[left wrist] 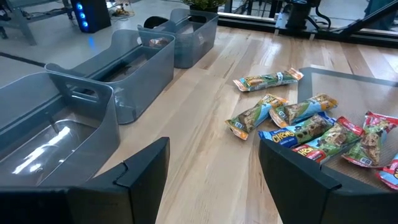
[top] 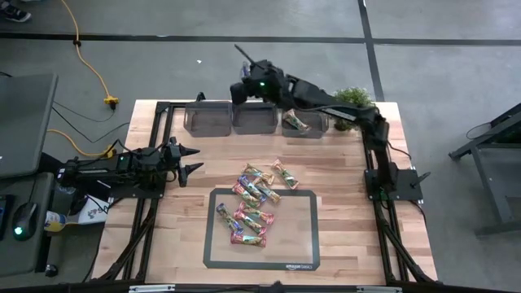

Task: Pick and place Granola Bars by type
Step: Put the blue granola bar into the middle black bin

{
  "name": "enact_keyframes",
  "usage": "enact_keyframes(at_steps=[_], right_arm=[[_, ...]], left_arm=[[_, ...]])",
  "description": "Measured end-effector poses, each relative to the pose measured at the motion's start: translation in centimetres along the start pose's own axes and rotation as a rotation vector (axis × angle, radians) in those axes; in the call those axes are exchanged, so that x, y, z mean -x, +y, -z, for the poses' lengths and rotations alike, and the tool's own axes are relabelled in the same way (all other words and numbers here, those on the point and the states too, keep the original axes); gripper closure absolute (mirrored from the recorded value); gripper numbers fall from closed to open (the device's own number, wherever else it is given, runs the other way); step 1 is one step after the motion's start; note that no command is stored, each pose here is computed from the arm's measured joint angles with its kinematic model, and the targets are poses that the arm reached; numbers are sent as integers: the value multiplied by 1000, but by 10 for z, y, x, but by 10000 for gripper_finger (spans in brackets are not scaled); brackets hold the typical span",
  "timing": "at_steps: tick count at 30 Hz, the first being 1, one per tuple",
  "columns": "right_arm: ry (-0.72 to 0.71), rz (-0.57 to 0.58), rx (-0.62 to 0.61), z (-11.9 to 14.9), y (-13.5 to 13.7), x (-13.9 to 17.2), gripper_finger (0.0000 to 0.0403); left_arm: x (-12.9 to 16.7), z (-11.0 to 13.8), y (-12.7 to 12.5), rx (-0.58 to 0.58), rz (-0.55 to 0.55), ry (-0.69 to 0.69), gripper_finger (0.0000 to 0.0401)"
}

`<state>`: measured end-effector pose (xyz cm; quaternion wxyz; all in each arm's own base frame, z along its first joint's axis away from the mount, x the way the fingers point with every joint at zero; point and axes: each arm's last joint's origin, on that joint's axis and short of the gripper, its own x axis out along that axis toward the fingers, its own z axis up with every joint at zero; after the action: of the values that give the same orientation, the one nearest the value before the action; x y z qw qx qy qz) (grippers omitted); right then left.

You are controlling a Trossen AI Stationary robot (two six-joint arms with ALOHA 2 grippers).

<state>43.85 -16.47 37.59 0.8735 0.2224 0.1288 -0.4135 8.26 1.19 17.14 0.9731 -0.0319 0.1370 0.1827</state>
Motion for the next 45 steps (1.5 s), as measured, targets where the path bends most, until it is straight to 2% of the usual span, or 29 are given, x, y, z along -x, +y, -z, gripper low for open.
enact_keyframes(at_steps=[10,16,19,24,38,45], right_arm=[[292,46,-69,52,-39,-80,361],[440,120,-135,83,-50,-100,361],[515,183,-152,93,-55,-99,361],[551,310,-119,98,-64,-94,361],[557,349,-160,84,-90,-100,361],[643,326,-150,86,-95,-98,365]], left_arm=[[0,0,0,0,0,0,158],[0,0,0,-1,0,0,158],[0,0,0,0,0,0,158],[0,0,0,0,0,0,158],[0,0,0,0,0,0,158],[0,0,0,0,0,0,158]])
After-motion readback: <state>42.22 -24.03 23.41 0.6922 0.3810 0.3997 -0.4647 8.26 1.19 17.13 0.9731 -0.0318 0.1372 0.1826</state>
